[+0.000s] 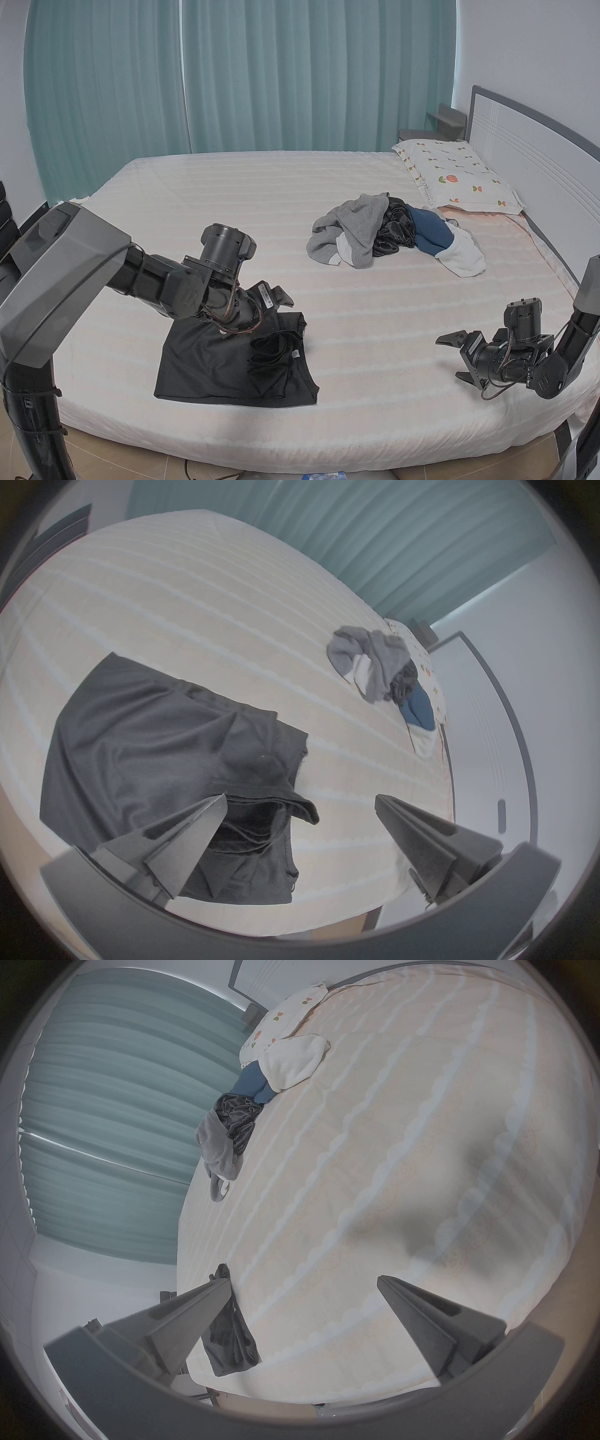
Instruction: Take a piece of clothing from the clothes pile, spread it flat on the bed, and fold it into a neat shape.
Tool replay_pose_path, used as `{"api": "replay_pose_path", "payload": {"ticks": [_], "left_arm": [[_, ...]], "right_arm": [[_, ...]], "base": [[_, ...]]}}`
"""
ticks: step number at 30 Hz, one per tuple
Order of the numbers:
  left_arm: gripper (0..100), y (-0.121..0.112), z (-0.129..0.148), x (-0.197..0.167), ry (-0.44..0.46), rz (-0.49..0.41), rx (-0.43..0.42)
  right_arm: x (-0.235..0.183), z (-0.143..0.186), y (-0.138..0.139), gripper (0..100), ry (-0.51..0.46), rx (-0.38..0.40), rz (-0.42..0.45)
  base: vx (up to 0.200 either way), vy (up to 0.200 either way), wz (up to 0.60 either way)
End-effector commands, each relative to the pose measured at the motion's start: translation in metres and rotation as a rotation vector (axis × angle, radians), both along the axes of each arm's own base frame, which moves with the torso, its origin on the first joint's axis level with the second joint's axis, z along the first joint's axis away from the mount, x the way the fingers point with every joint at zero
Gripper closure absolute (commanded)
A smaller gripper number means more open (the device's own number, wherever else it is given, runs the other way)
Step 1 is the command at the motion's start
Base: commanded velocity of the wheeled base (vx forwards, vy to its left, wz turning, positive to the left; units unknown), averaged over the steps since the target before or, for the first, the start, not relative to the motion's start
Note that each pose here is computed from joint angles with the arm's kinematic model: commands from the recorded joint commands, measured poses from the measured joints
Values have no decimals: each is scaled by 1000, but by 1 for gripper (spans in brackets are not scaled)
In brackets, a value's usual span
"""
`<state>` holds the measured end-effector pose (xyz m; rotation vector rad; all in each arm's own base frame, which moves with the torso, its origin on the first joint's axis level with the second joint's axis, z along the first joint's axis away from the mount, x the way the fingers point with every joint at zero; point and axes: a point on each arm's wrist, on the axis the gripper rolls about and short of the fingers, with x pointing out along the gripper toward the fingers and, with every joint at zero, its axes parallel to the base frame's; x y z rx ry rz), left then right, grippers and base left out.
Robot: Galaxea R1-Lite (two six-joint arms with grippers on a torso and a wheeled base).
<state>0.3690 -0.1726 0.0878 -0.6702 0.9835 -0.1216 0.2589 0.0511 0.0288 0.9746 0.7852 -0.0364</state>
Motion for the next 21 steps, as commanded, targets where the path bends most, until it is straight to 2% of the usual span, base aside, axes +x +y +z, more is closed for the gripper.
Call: {"api": "replay_pose_path", "payload": {"ticks": [1,2,6,9,12,17,21], "left_arm": [[0,28,10,-2,18,98,-48],[0,29,9,-1,20,101,-49],[0,61,4,-9,64,132,-105],[0,78,-3,-18,92,140,-136],[0,90,-15,-24,108,165,-151],[0,107,-23,-23,104,209,-231],[0,117,-26,-23,96,228,-240]], "right_arm": [[0,2,12,0,-14,-4,40],[0,2,12,0,-14,-4,43],[-4,2,36,0,-21,-25,118],[-5,4,52,0,-42,-74,151],[-3,5,69,0,-41,-148,204],[6,8,94,0,-21,-209,268],[14,4,108,0,-18,-248,297]], "base": [[0,200,0],[0,200,0],[0,200,0],[0,200,0],[0,200,0],[0,200,0],[0,200,0]]}}
